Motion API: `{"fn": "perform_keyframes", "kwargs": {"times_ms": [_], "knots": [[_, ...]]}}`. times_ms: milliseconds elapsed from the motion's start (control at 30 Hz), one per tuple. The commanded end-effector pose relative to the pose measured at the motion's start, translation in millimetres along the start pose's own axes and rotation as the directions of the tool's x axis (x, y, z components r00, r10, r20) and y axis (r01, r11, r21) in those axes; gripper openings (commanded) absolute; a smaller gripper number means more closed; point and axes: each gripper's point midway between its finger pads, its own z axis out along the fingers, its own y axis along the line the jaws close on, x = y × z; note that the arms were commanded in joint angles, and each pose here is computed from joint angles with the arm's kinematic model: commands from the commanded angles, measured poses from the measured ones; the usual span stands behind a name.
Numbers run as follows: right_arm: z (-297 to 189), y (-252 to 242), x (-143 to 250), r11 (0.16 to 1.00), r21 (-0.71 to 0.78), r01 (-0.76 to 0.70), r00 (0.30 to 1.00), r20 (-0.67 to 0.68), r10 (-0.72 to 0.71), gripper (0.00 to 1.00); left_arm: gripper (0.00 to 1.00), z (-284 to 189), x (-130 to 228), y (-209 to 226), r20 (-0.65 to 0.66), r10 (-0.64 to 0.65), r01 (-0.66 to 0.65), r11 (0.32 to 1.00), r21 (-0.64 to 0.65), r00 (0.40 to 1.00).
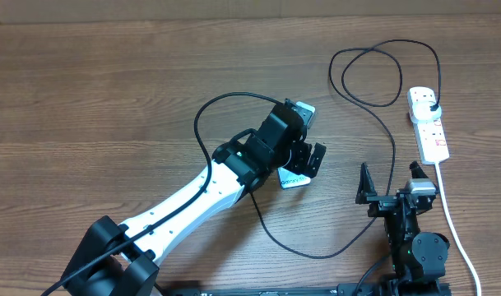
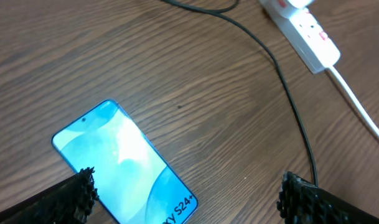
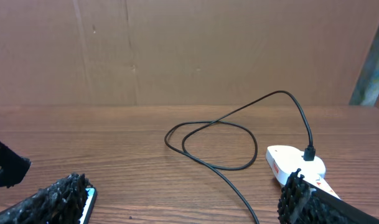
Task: Plug charger to phone and switch on socket
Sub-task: 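Move the left gripper over the phone and lower onto it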
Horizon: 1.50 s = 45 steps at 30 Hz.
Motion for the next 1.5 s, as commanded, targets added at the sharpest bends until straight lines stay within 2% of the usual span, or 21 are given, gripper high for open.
{"fn": "perform_keyframes", "kwargs": {"times_ms": [0,200,333,467,800,900,1133,1467], "knots": [[0.4,-1.7,3.1,1.0,0.009,-0.001,1.0,-0.004,0.001,1.0,1.0,-2.5,-13.4,8.7,0.037,-0.135,0.137,0.988,-0.07,0.99],[0.4,-1.7,3.1,1.0,0.009,-0.001,1.0,-0.004,0.001,1.0,1.0,-25.1,-26.8,33.0,0.066,-0.186,0.197,0.94,-0.277,0.98],[0.4,-1.7,3.1,1.0,0.009,-0.001,1.0,-0.004,0.001,1.0,1.0,-29.6,-37.6,32.7,0.05,-0.182,0.189,0.93,-0.316,0.982],[0.4,-1.7,3.1,1.0,0.009,-0.001,1.0,-0.004,0.001,1.0,1.0,-14.9,-35.6,34.2,-0.004,-0.219,0.203,0.913,-0.354,0.976],[0.4,-1.7,3.3,1.0,0.009,-0.001,1.0,-0.004,0.001,1.0,1.0,42.6,-4.4,33.3,-0.199,-0.298,0.175,0.864,-0.473,0.934],[0.4,-1.7,3.1,1.0,0.009,-0.001,1.0,-0.004,0.001,1.0,1.0,59.0,10.8,32.0,-0.25,-0.327,0.183,0.866,-0.466,0.911],[0.4,-1.7,3.1,1.0,0.009,-0.001,1.0,-0.004,0.001,1.0,1.0,72.4,40.7,45.4,-0.268,-0.444,0.244,0.801,-0.547,0.855],[0.4,-1.7,3.1,1.0,0.009,-0.001,1.0,-0.004,0.001,1.0,1.0,89.6,65.0,50.9,-0.312,-0.547,0.316,0.767,-0.558,0.777]]}}
